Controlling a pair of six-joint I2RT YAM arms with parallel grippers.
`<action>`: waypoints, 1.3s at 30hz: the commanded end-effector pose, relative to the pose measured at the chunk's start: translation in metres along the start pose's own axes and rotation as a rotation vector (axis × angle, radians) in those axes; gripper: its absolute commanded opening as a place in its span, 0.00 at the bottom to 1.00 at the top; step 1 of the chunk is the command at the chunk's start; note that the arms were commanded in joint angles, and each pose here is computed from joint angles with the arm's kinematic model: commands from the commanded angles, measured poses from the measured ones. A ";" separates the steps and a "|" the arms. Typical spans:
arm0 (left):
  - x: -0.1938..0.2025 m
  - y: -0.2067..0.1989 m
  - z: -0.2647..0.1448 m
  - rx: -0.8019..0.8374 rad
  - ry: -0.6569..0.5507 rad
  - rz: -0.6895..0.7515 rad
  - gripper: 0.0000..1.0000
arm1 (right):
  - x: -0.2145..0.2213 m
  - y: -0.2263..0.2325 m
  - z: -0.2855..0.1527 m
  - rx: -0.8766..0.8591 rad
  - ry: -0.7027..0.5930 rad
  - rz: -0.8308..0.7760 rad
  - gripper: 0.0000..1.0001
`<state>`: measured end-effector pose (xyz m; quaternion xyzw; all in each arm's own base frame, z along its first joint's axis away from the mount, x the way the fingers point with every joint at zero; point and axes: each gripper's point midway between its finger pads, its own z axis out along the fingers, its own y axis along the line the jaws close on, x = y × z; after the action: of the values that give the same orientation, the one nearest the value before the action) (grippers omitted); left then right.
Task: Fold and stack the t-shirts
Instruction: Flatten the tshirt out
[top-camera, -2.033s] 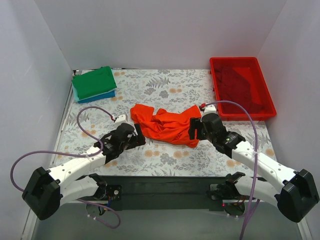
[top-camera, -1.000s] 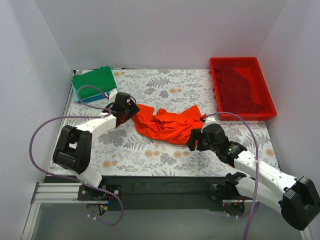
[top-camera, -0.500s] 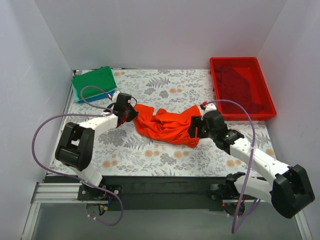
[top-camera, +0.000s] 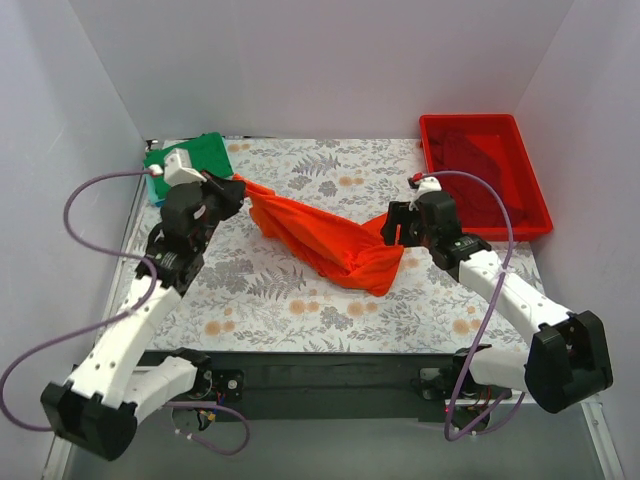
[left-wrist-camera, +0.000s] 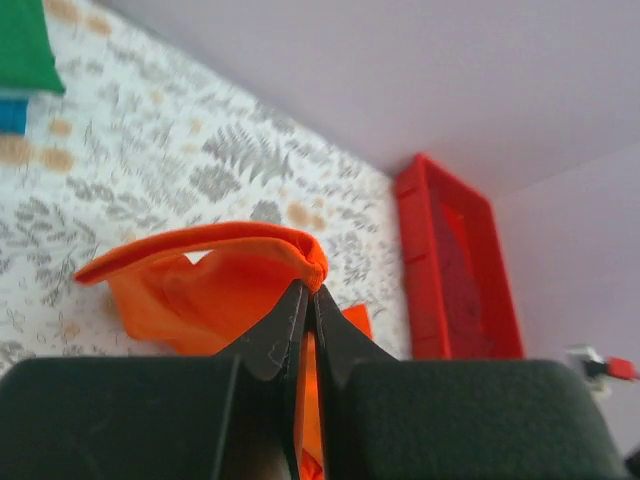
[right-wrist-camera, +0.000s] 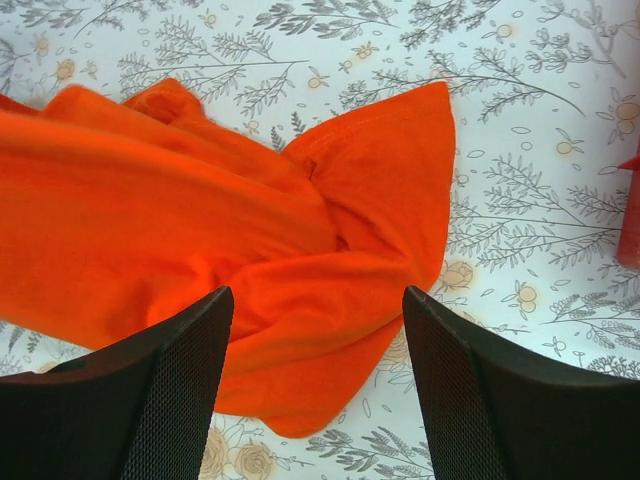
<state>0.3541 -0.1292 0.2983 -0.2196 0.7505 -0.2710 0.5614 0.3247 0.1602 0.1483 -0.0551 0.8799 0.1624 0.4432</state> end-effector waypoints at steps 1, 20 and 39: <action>0.004 0.022 -0.029 -0.036 0.001 0.093 0.00 | -0.028 0.019 -0.001 -0.087 -0.054 -0.004 0.74; 0.099 0.117 -0.088 -0.231 0.280 0.110 0.00 | -0.001 0.058 0.074 -0.218 0.126 -0.011 0.70; 0.094 0.118 -0.084 -0.253 0.276 0.131 0.00 | 0.031 0.069 0.129 -0.318 0.279 -0.055 0.38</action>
<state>0.2418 -0.0884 0.1650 -0.2025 0.8627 -0.1715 0.4306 0.3824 0.2588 0.0509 -0.1455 0.9094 0.2507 0.2982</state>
